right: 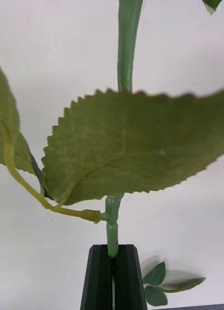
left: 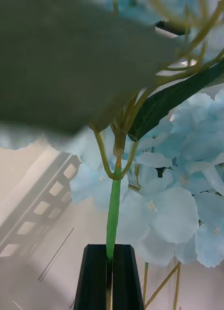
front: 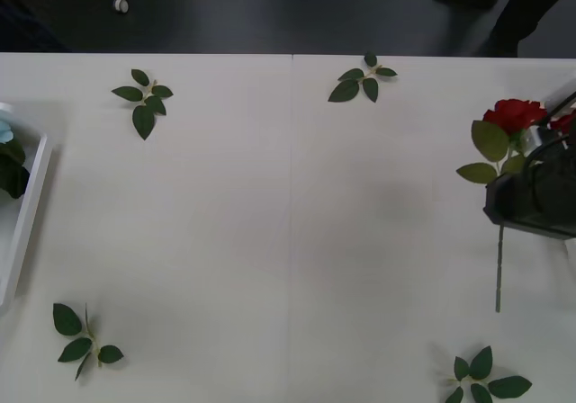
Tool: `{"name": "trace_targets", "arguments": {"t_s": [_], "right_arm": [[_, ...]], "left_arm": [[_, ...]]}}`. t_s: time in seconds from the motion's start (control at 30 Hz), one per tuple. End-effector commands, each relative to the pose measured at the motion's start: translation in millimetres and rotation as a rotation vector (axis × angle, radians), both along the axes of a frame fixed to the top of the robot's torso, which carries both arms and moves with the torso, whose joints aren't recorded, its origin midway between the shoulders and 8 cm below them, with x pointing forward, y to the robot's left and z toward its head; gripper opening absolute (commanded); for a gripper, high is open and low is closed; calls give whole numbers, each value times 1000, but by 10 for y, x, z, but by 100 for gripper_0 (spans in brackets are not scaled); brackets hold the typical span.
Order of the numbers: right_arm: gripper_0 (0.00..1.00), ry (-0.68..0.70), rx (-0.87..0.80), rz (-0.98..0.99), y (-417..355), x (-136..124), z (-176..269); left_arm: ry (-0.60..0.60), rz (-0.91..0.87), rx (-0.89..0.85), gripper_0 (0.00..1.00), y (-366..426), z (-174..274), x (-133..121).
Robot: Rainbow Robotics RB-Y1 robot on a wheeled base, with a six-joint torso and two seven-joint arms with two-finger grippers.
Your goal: Put the red flowers into the right box and the blue flowers into the left box
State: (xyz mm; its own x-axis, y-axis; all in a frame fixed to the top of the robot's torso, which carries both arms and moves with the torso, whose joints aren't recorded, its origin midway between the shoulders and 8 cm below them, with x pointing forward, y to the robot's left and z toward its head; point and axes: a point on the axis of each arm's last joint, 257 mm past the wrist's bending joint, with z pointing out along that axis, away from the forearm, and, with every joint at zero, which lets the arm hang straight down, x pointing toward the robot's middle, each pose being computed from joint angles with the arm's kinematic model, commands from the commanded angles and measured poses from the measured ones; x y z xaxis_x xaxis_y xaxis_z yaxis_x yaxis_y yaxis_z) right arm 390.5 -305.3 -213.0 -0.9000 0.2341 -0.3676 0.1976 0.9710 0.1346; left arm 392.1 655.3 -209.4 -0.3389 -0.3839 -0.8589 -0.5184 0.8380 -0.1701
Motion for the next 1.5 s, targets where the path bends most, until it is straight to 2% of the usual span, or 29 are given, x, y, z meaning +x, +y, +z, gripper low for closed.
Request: {"name": "trace_targets", "arguments": {"t_s": [0.03, 0.07, 0.13, 0.2, 0.3, 0.7, 0.83, 1.1, 1.3, 1.5], "right_arm": [[0, -71, -36, -1, -359, 94, 428], [0, -72, -49, -16, -486, 106, 486], [0, -76, -89, -10, -677, 127, 565], [0, -80, -124, -18, -909, 169, 641], [0, -82, -132, -44, -1197, 232, 715], [0, -104, -261, -126, -2606, 490, 918], [0, -125, -331, -131, -2947, 543, 940], [0, -152, -441, -135, -3463, 596, 831], [0, -156, -483, -105, -3510, 690, 587], [0, -163, -487, -92, -3496, 728, 508]], "left_arm": [[-1, -24, 73, 40, 46, 197, 53], [2, -28, 72, 56, 30, 183, 62], [3, -36, 69, 78, -3, 168, 85], [-4, -48, 59, 90, -57, 172, 118], [-20, -70, 49, 100, -152, 212, 153], [-96, -283, -22, 100, -1091, 442, 242], [-55, -395, -45, 100, -1512, 448, 241], [54, -742, -16, 100, -2466, 503, 154], [60, -1009, -3, 100, -3078, 604, 74], [52, -1264, 120, 100, -3508, 757, -4]]}}
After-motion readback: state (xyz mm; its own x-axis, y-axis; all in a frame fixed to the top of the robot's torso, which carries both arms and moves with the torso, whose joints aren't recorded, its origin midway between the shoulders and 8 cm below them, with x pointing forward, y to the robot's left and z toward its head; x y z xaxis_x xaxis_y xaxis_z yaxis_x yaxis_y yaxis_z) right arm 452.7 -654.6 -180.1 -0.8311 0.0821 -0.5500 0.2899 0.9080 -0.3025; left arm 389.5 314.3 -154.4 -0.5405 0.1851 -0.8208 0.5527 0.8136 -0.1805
